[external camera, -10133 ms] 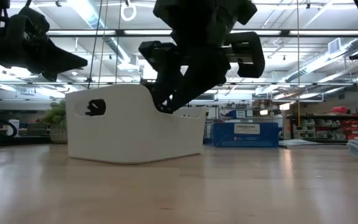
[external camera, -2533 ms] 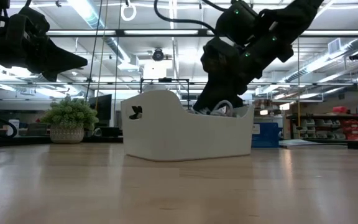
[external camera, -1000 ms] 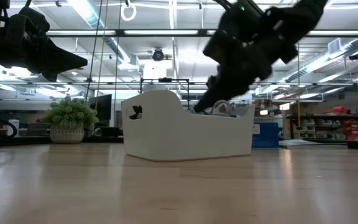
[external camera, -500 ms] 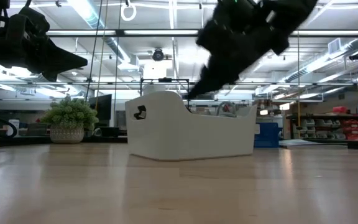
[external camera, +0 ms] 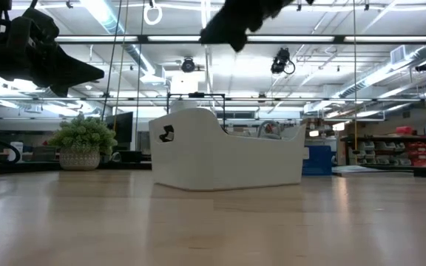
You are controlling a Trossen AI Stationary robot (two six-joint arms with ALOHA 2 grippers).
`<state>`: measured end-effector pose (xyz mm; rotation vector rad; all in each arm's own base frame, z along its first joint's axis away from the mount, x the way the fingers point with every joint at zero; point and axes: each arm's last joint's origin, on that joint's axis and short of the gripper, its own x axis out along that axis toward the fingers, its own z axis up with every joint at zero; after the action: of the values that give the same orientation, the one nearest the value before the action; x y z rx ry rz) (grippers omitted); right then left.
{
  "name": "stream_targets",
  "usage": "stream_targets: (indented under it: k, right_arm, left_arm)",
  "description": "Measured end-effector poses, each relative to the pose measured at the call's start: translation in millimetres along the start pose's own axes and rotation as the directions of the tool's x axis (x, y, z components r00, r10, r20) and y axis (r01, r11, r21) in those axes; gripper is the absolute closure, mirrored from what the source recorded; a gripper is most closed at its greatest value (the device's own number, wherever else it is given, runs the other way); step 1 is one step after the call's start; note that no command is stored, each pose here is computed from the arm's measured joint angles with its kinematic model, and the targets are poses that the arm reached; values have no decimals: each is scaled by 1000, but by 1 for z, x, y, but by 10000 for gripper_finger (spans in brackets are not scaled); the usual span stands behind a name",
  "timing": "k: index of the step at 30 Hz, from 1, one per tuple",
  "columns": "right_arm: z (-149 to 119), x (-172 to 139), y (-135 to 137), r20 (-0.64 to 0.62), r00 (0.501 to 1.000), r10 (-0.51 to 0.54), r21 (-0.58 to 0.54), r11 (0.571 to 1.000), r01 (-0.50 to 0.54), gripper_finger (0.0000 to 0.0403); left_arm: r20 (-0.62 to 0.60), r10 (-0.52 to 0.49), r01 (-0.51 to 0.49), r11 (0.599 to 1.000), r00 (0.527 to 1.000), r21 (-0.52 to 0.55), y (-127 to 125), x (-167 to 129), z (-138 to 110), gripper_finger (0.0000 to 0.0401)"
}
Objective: Pick and place USB-C Cables
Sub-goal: Return to Home Position
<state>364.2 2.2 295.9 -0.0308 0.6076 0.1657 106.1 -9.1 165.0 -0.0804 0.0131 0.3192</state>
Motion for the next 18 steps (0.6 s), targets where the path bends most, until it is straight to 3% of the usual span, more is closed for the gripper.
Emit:
stream_targets:
  k: [8,18]
  right_arm:
    - [35,-55,3,120,992,-26,-12,1000,27,348]
    - [42,-138,2,229,947,-225,28,974,225,393]
  left_arm:
    - [-1,0,0,1000,1000,0,0,0,0,390]
    - [0,0,0,1000,1000,0,0,0,0,390]
